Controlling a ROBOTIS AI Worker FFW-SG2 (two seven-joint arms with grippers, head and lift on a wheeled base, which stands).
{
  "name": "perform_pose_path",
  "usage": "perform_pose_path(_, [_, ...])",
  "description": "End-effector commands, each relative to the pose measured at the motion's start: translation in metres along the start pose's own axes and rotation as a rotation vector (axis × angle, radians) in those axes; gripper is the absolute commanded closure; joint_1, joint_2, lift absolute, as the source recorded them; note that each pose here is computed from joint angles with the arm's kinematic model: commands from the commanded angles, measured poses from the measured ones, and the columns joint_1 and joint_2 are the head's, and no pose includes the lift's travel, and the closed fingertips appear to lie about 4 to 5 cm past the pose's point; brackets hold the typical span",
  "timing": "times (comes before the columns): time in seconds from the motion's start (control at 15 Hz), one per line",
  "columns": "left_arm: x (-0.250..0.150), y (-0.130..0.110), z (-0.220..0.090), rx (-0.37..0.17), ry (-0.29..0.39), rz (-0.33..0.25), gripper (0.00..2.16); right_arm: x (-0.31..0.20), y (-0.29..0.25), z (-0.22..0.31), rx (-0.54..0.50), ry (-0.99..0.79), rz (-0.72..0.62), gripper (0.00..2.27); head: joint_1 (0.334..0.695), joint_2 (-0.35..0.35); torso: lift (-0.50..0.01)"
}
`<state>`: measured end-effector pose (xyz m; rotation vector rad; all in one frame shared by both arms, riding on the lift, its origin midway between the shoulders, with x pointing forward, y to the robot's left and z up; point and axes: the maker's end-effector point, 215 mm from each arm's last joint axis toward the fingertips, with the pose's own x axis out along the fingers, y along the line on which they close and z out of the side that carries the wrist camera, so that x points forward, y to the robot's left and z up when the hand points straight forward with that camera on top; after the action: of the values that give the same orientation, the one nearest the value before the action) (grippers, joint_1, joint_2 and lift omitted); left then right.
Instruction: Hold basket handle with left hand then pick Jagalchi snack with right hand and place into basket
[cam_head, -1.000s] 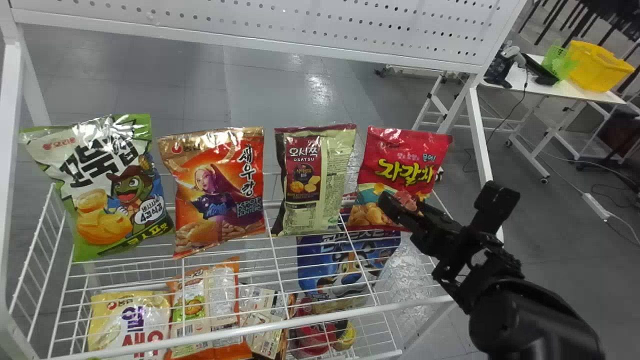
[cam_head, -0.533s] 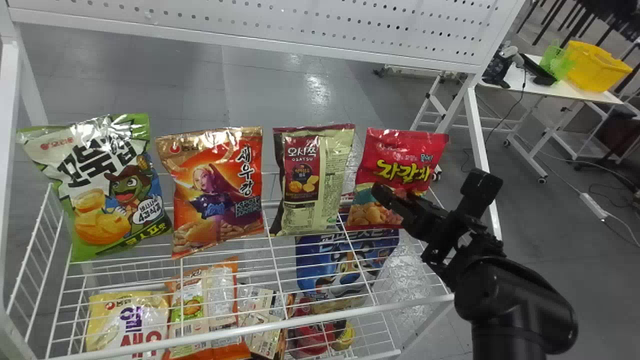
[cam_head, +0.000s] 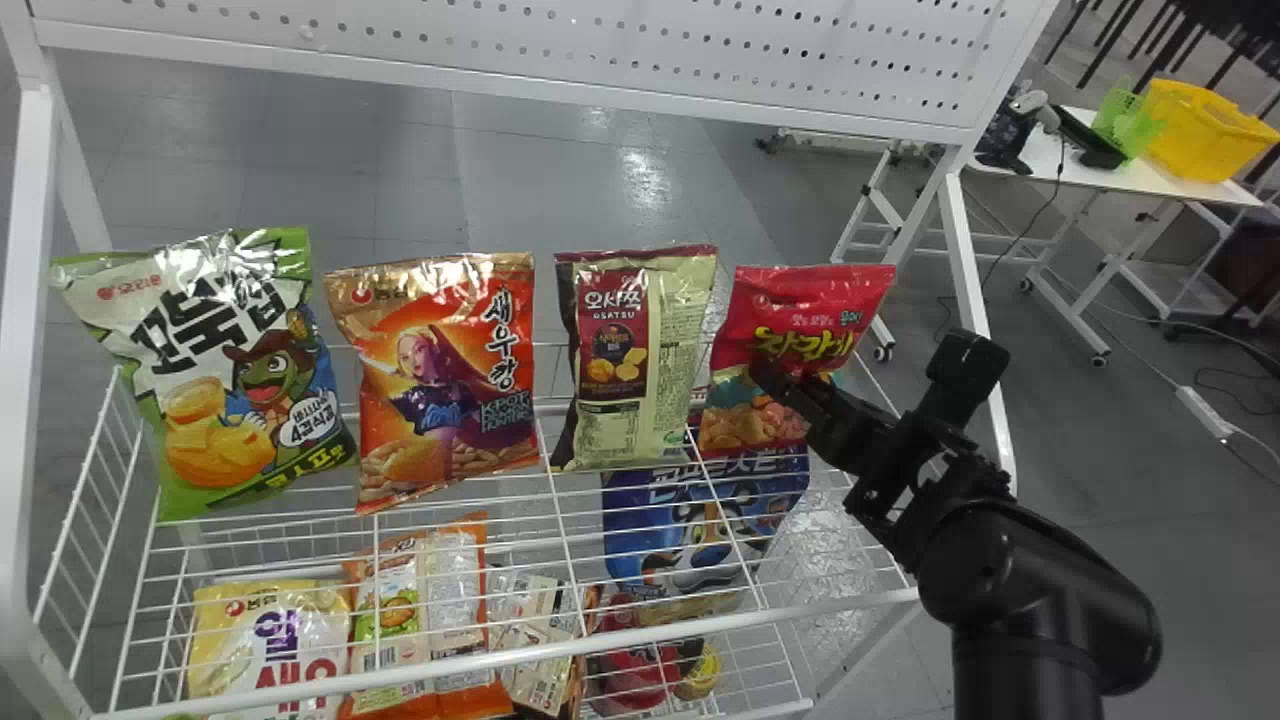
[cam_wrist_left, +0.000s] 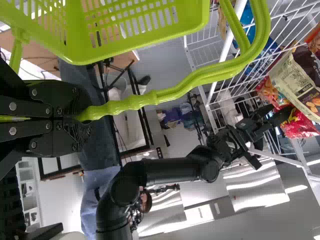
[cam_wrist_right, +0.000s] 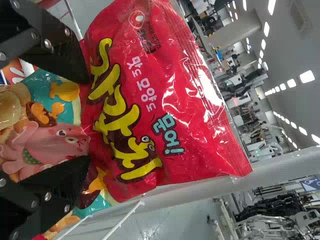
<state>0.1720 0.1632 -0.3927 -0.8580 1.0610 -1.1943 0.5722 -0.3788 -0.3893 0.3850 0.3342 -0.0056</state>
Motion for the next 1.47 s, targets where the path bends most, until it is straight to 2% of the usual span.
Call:
perform_pose_path(0.0, [-0.003,-0.003,0.002,0.002,-0.008,-0.010,2.15,-0.003,-0.006,-0.004,-0.024,0.015,-0.020,2.23,0.695,-0.321,-0.008])
perform_pose_path(0.47, [0.000,-0.003,0.003,0.003,-0.008,-0.019,2.15,-0.025,-0.020,0.006,-0.016,-0.035,-0.039,2.25,0.695,-0.347,-0.008])
perform_pose_path(0.87, [0.003,-0.003,0.002,0.006,-0.007,-0.024,2.15,-0.078,-0.029,0.001,-0.057,-0.048,-0.071,2.25,0.695,-0.350,-0.008])
perform_pose_path(1.13, [0.005,-0.004,0.001,0.003,-0.005,-0.031,2.15,-0.093,-0.026,0.000,-0.047,-0.007,-0.074,2.25,0.695,-0.350,-0.008])
perform_pose_path(1.4, [0.006,-0.005,0.001,0.008,-0.006,-0.037,2.15,-0.114,-0.004,-0.019,-0.024,0.108,-0.050,2.25,0.695,-0.350,-0.008])
